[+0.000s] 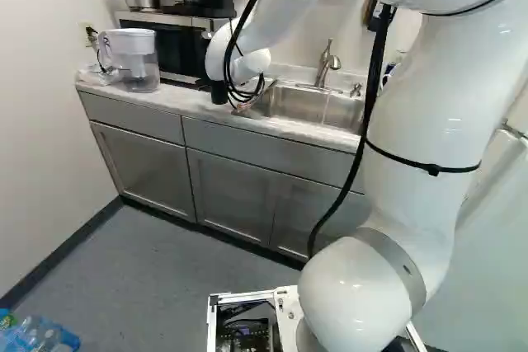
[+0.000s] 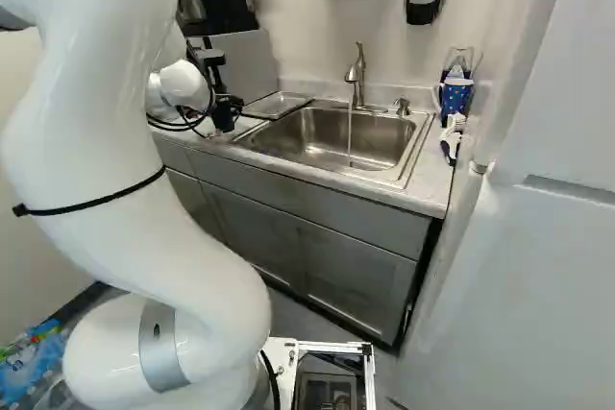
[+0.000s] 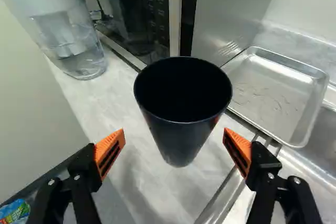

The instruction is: Rinse the cup and place it in the tray

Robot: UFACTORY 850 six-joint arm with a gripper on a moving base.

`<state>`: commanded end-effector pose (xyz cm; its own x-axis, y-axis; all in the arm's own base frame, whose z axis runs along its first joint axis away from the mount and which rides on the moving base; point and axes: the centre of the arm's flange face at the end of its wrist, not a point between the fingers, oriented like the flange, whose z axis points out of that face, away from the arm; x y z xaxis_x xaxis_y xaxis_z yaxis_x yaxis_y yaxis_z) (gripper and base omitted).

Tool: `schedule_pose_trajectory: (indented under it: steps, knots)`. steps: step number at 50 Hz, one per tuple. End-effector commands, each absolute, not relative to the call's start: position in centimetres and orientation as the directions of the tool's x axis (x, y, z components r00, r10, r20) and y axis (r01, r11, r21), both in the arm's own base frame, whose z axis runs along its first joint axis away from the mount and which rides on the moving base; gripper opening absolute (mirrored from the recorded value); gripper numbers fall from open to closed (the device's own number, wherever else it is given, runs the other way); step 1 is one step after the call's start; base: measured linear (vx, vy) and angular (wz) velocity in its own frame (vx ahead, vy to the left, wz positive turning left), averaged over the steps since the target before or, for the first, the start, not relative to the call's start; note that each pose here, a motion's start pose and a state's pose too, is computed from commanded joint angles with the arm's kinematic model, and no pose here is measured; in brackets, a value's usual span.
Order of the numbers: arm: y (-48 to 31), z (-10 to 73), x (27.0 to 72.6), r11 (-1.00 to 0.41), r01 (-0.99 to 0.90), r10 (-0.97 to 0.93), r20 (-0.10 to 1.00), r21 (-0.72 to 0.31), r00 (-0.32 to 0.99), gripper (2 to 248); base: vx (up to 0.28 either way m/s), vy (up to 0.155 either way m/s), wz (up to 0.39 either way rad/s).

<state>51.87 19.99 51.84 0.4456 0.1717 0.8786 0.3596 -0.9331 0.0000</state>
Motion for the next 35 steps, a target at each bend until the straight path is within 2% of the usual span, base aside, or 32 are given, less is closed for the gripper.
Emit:
schedule_pose_trajectory:
  steps: [35]
  knots:
    - [21.1,51.7,54.0,-0.931,0.364,0.172,0.882,0.000,0.439,247,0.000,0.000,0.000]
